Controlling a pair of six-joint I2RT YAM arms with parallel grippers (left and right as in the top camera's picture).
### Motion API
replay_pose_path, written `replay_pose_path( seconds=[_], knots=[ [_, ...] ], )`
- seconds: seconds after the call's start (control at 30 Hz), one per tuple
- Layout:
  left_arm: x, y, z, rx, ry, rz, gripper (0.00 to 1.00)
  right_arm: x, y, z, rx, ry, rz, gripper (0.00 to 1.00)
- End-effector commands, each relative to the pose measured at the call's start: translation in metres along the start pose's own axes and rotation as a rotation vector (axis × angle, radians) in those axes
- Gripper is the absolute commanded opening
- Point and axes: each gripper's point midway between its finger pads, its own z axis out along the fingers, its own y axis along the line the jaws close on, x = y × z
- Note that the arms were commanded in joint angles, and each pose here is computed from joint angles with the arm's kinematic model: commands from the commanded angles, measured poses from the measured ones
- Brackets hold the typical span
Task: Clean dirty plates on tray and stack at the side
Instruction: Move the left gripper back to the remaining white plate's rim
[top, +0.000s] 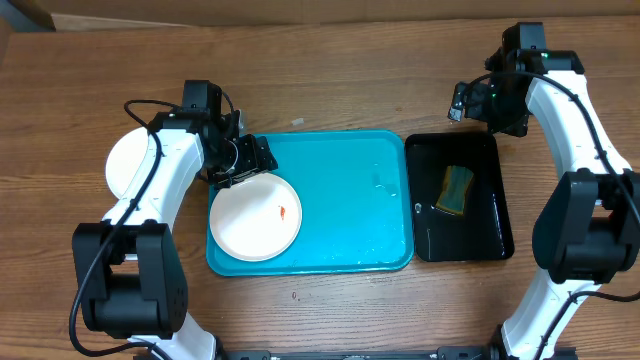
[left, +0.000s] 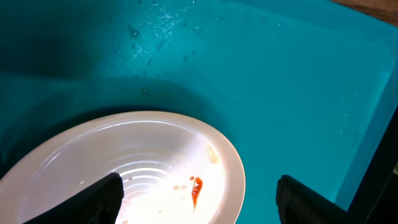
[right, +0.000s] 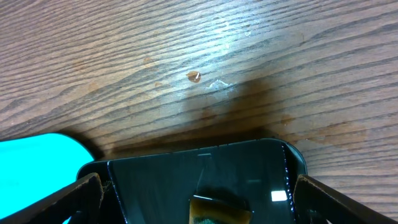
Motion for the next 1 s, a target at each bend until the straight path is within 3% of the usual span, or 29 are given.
replay_pose_path(
  seconds=[0.0,0.57,0.97],
  knots=[
    [0.000,-0.001,-0.005,-0.004,-0.015,-0.005,0.80,-0.007,0.005,-0.014,-0.015,-0.042,-0.005,1.00],
    [-0.005,0.008,-0.006,-0.055,-0.040,-0.003,0.80,-0.007,0.005,-0.014,-0.015,-0.042,-0.005,1.00],
    [-0.001,0.063,-0.018,-0.372,-0.053,-0.027,0.80,-0.007,0.005,-0.014,-0.015,-0.042,-0.005,1.00]
  ],
)
